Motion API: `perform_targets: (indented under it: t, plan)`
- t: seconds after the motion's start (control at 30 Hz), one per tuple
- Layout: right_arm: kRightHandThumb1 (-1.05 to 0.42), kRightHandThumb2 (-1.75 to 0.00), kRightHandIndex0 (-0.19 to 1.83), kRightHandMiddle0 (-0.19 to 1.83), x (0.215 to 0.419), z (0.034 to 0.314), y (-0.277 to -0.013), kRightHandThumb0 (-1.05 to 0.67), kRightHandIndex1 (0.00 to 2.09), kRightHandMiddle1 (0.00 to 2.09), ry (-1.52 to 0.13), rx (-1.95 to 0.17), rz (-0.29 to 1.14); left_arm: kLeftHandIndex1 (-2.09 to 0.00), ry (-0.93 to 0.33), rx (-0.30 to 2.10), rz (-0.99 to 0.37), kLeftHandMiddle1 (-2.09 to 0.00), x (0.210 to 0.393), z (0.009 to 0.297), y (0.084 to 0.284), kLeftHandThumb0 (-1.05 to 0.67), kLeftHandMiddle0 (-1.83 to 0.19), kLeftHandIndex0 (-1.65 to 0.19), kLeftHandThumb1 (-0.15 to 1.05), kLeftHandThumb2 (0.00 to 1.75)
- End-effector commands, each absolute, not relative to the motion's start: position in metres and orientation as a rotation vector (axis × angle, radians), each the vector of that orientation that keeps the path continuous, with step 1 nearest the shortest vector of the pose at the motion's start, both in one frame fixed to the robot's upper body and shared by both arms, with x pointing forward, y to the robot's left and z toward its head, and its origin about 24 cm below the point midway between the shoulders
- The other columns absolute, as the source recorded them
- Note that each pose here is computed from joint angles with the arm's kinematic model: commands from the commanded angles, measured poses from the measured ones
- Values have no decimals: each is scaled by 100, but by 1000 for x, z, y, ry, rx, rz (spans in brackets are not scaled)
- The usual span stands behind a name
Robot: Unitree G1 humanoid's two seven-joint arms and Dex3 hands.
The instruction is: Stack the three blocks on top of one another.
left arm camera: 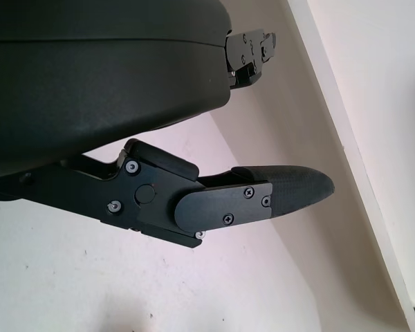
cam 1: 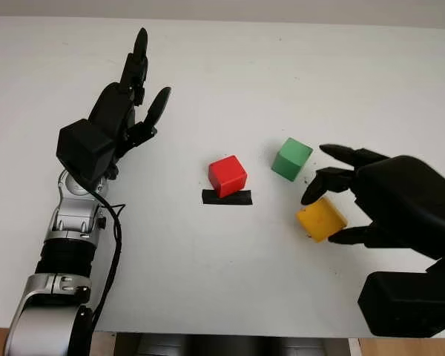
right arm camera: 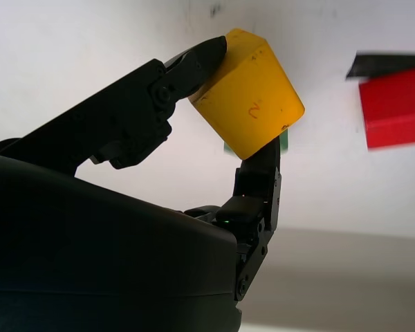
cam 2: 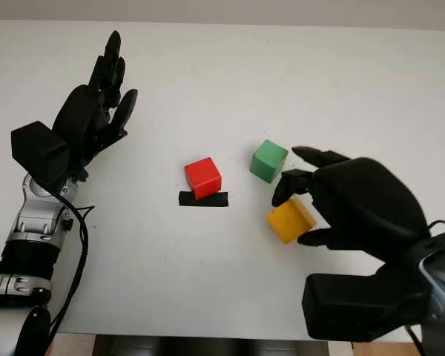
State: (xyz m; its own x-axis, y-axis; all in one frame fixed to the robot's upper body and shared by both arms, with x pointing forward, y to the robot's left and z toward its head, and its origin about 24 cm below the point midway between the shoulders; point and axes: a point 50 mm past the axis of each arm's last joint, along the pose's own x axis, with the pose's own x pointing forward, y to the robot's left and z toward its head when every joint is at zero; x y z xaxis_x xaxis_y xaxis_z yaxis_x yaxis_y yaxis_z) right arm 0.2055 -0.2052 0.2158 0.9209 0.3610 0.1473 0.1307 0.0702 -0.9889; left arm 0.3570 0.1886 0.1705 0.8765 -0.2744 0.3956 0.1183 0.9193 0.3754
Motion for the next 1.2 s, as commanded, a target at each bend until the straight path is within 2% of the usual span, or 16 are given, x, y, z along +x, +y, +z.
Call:
perform_targets:
  t: [0.0, 0.3, 0.4, 0.53, 0.63, 0.77, 0.9, 0.97, 1.17]
  plan:
    - [-80, -5, 38, 76, 202, 229, -204, -28, 6, 74, -453, -1523, 148, -3, -454, 362, -203, -6, 355, 166, 192, -69, 18, 19, 105, 53]
    - [-79, -5, 42, 100, 203, 271, -203, -30, 6, 37, -521, -1503, 103, -2, -457, 352, -212, -5, 356, 165, 191, -70, 18, 19, 105, 52]
    - [-76, -4, 46, 108, 214, 284, -203, -31, 7, 35, -552, -1447, 96, -1, -456, 348, -216, -5, 357, 165, 190, -70, 19, 19, 105, 52]
    - [-73, -5, 48, 112, 235, 295, -204, -24, 7, 28, -536, -1292, 133, -2, -462, 360, -209, -5, 358, 166, 189, -71, 18, 19, 105, 52]
    - [-75, -6, 47, 115, 259, 296, -205, -19, 5, 21, -465, -1086, 211, -2, -465, 361, -205, -5, 358, 165, 188, -70, 18, 19, 105, 53]
    - [-81, -6, 32, 73, 284, 292, -202, -19, 4, 95, -394, -922, 276, -2, -458, 354, -200, -5, 358, 165, 188, -71, 18, 19, 105, 54]
    - [-85, -6, 27, 53, 309, 281, -197, -30, 3, 140, -375, -796, 322, -1, -453, 349, -197, -5, 357, 164, 190, -72, 18, 19, 105, 54]
    - [-87, -6, 27, 46, 318, 276, -195, -38, 3, 152, -365, -775, 328, -2, -449, 351, -193, -6, 357, 164, 192, -72, 18, 19, 105, 55]
    - [-93, -6, 23, 34, 339, 259, -186, -45, 1, 162, -285, -687, 368, -1, -449, 339, -193, -5, 358, 165, 193, -72, 19, 19, 105, 56]
